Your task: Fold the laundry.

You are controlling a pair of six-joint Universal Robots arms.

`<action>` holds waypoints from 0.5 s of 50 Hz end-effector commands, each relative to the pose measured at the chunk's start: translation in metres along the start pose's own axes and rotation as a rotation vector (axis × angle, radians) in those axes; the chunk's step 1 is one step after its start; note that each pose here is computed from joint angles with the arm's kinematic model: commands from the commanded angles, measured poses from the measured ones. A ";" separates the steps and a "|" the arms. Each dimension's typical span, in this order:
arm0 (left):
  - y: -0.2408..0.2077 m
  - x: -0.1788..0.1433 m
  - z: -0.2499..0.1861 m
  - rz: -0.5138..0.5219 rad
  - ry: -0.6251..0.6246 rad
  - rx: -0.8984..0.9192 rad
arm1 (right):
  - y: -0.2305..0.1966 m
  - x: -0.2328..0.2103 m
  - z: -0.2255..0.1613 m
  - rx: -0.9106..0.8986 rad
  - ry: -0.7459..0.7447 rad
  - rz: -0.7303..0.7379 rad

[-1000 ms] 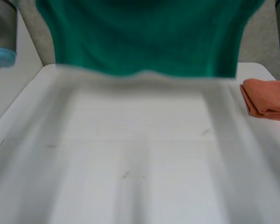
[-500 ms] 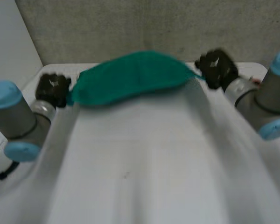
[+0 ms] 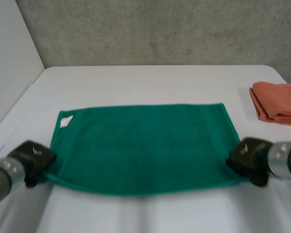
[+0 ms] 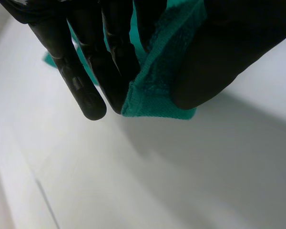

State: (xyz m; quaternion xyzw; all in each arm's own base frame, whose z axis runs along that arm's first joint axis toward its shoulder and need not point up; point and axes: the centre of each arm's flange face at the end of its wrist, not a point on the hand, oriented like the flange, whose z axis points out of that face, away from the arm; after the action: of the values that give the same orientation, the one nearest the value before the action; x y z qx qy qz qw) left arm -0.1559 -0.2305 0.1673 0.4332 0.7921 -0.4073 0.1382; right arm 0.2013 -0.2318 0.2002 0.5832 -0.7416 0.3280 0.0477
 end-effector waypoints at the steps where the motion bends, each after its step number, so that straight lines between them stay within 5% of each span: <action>1: 0.011 0.019 -0.020 0.179 0.076 -0.013 | 0.013 -0.004 -0.010 -0.033 0.016 -0.087; 9: -0.037 -0.003 0.021 0.151 -0.120 0.209 | 0.000 0.019 0.039 0.078 0.198 -0.017; 25: -0.091 -0.025 0.132 0.050 -0.355 0.316 | -0.047 0.075 0.130 0.294 0.565 -0.085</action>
State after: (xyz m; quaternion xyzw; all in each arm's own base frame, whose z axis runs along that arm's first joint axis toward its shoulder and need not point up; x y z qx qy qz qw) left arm -0.2207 -0.3327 0.1599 0.4171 0.6890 -0.5662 0.1751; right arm 0.2471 -0.3369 0.1603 0.5165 -0.6503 0.5349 0.1558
